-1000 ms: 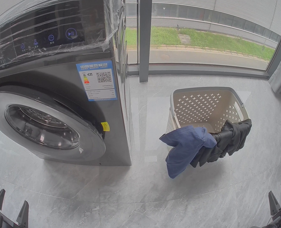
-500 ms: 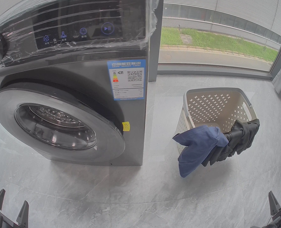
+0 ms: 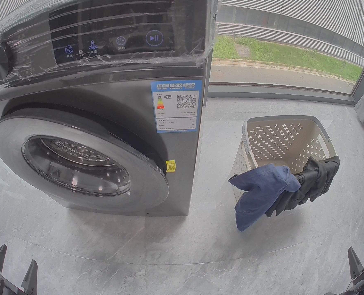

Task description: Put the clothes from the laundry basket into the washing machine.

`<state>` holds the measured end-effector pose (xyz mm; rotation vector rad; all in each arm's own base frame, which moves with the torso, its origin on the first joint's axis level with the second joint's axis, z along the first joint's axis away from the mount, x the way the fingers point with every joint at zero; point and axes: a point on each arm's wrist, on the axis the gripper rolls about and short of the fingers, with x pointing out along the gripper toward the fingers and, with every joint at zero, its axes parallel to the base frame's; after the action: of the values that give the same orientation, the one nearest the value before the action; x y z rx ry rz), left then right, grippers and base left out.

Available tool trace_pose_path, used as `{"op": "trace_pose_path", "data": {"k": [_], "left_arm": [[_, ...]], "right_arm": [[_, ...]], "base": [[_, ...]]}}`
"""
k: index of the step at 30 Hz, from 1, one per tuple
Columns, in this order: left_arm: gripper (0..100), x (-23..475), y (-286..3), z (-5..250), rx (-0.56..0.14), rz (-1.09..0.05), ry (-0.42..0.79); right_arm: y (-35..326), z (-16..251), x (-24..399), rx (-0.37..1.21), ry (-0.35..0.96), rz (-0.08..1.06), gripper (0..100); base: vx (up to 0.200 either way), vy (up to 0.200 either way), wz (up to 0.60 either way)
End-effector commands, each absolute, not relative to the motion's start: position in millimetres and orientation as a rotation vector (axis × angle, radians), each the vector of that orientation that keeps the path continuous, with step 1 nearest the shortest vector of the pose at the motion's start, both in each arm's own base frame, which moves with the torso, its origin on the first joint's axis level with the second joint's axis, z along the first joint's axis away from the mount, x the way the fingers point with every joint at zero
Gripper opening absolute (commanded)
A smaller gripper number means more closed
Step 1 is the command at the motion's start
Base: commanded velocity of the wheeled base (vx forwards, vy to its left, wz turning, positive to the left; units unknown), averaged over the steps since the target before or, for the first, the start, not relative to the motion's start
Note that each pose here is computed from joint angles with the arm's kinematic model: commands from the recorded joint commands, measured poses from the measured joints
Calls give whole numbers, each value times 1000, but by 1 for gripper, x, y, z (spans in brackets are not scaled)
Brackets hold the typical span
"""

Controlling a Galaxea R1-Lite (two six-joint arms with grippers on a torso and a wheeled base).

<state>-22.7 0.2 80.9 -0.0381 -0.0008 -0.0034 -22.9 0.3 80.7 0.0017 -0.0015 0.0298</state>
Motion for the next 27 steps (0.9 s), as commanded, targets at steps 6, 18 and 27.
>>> {"op": "trace_pose_path", "data": {"k": [6,18,27], "left_arm": [[100,-23,0,76,-38,-3,-1],[100,-23,0,76,-38,-3,-1],[100,-23,0,76,-38,-3,-1]], "right_arm": [[0,75,-23,2,0,31,100],[0,75,-23,2,0,32,100],[0,75,-23,2,0,31,100]], "base": [[0,200,0],[0,200,0],[0,200,0]]}}
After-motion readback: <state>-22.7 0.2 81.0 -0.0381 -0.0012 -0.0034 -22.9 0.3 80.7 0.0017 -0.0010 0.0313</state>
